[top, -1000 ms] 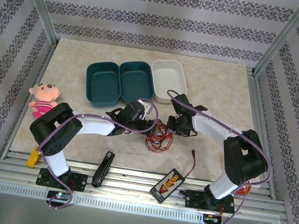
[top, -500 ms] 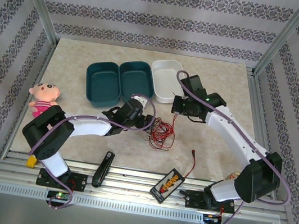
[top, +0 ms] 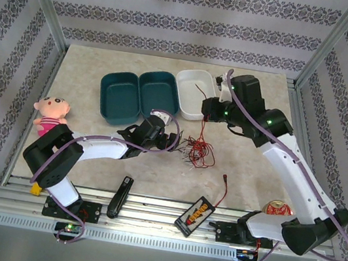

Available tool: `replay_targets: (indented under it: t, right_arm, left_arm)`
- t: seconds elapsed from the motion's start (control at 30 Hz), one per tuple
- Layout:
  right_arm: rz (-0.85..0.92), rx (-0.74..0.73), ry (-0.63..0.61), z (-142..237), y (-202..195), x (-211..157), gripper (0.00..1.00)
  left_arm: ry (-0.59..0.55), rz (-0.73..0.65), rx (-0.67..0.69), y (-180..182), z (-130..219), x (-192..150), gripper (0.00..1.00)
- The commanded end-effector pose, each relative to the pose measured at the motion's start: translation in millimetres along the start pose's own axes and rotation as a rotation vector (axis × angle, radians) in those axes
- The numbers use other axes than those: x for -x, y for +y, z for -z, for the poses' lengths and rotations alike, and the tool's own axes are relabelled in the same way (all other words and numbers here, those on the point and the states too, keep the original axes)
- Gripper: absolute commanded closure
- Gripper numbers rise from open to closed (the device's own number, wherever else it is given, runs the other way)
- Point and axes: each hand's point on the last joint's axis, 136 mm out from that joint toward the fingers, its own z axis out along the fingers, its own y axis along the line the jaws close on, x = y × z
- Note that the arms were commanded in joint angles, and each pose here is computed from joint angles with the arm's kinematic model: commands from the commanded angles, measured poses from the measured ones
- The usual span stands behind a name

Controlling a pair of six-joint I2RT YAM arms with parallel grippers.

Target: Untangle the cables

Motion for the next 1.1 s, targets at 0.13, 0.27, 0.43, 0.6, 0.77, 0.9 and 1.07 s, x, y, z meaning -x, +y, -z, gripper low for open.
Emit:
replay_targets:
  t: [0.13,0.27,0.43,0.6,0.77,0.9,1.07]
  right_arm:
    - [0.105,0.212,-0.165,46.1,55.1,44.3,1.0]
    - [0.146,0.265,-0.223,64.8,71.3,60.5,1.0]
    - [0.203,0.306,-0.313,96.1,89.0,81.7,1.0]
    - [0.253,0.309,-0.393,122.7,98.8,99.2,1.0]
    - [0.303,0.319,-0.488,153.3,109.5,115.4,1.0]
    - [0.328,0.3,-0.548,168.7,111.5,125.5,1.0]
    - [0.353,0.266,-0.6,179.3,111.9,138.4,1.0]
  left_arm:
    - [0.008,-0.009,-0.052,-11.2,-4.0,-0.2,0.18]
    - [0.017,-0.006,-0.063,-13.0,-5.8,-2.4,0.18]
    - [0.025,0.003,-0.087,-16.7,-8.2,-5.0,0.21]
    - [0.028,0.017,-0.103,-18.9,-10.4,-7.1,0.27]
    - [0.031,0.021,-0.109,-20.0,-12.3,-8.0,0.29]
    - [0.032,0.026,-0.119,-22.0,-14.0,-8.0,0.29]
    - [0.026,0.025,-0.12,-22.6,-12.9,-6.2,0.29]
